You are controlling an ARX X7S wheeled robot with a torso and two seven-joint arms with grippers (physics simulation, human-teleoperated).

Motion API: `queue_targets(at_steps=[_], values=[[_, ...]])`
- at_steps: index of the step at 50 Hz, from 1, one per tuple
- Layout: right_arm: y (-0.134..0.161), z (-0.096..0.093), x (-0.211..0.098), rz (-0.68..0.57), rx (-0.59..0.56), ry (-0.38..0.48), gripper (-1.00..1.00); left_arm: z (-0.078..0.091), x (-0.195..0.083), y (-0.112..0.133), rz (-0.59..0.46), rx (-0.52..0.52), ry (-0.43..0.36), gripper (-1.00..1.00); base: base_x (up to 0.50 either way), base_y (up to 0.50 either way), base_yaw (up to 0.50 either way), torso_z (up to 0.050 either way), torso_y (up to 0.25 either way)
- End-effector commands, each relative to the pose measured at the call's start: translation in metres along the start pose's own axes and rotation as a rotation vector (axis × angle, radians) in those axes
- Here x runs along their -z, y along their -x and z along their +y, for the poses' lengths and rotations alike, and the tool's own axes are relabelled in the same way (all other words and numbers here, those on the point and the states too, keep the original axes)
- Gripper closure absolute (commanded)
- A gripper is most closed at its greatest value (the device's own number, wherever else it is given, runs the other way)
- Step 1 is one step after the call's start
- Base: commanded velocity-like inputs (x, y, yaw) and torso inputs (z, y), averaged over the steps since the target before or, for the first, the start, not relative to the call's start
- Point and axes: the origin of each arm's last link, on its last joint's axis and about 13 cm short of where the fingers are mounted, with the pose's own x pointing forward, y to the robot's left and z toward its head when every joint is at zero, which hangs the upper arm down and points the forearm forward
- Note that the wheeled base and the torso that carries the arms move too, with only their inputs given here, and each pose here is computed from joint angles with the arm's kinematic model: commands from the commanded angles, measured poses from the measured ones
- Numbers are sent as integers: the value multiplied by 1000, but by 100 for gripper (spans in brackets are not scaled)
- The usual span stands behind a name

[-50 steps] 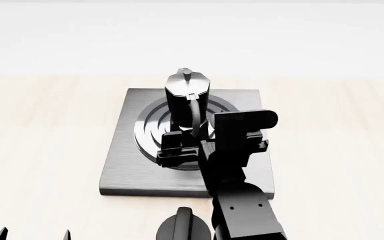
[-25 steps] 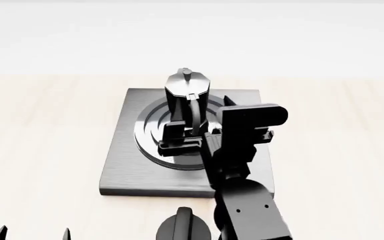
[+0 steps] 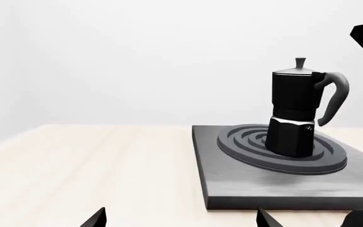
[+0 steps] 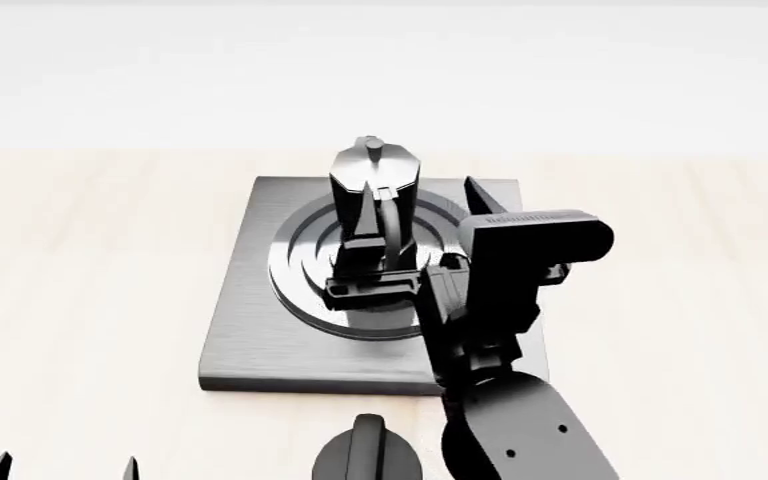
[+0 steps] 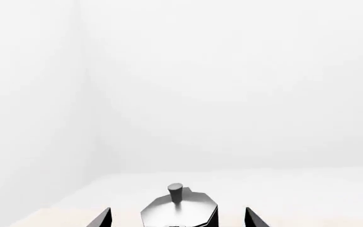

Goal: Put the moka pot on the stove.

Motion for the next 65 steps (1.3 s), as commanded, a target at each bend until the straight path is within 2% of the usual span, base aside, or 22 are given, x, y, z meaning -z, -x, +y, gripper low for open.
queue_targets(at_steps=[1,65], values=[[17,4,-9,-36,-9,-13,-100,-2,-6,1,-28,19,12,-100,0,0,0,0,0],[82,-8,-27,-142,81,7,-100,-4,-5,11,-35,17,14,-100,0,0,0,0,0]])
